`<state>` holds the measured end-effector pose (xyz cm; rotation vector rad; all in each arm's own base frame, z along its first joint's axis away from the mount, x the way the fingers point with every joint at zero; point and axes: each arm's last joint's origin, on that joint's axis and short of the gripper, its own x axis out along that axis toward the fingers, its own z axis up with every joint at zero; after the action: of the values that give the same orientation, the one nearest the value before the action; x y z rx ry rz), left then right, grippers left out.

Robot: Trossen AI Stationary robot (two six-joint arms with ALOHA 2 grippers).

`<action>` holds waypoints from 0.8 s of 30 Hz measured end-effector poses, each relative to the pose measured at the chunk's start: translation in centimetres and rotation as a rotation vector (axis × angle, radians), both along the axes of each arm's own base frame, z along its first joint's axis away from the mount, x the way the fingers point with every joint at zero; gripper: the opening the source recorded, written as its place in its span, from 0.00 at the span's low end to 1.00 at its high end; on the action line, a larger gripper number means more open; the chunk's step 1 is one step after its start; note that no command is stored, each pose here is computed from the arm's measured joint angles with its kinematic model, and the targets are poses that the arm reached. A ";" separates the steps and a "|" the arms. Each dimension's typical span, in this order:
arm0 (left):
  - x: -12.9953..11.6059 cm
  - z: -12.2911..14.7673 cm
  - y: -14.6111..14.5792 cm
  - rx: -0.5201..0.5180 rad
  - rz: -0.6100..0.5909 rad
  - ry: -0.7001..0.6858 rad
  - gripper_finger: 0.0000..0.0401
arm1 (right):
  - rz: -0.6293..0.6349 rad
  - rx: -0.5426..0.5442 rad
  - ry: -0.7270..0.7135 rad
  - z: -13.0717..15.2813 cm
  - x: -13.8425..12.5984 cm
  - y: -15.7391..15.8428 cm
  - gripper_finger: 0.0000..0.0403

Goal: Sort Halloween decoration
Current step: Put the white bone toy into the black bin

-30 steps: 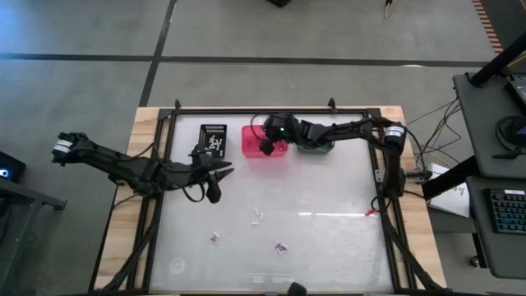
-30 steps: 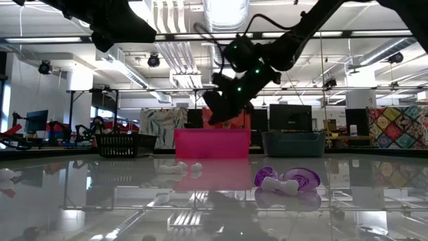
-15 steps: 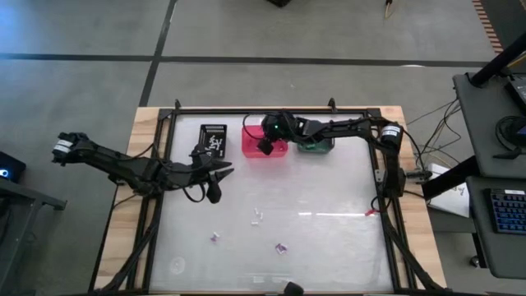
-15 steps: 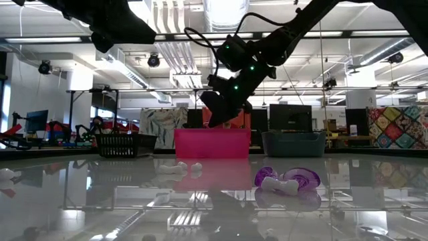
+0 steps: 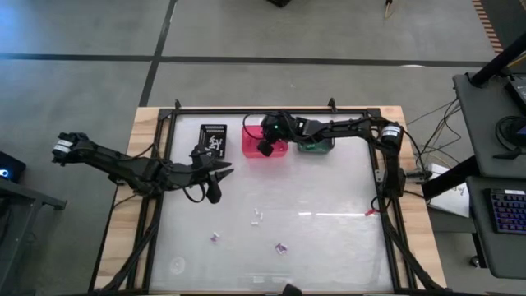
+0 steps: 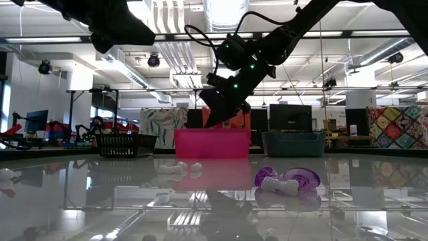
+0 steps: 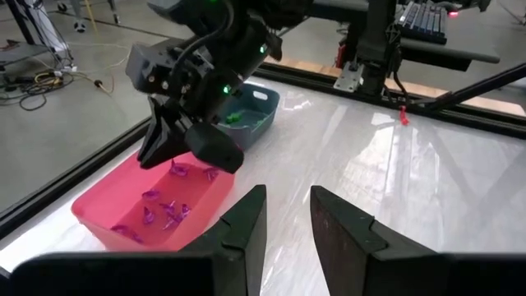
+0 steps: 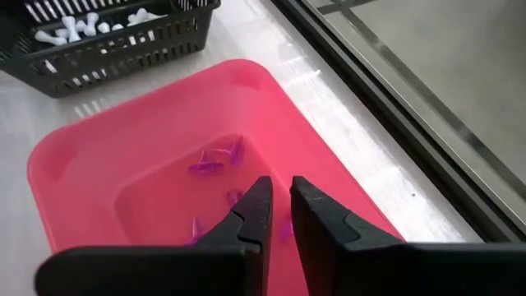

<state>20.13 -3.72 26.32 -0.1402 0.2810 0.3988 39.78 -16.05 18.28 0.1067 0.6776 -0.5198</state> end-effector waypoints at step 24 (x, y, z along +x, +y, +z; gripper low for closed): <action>0.8 -3.9 -1.6 -0.346 -0.216 0.273 0.20 | 0.249 0.342 0.153 6.1 -3.8 8.5 0.10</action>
<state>20.97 -5.29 22.46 -0.3925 0.6289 0.1505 35.95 -7.57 24.35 0.3016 0.9127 -0.1696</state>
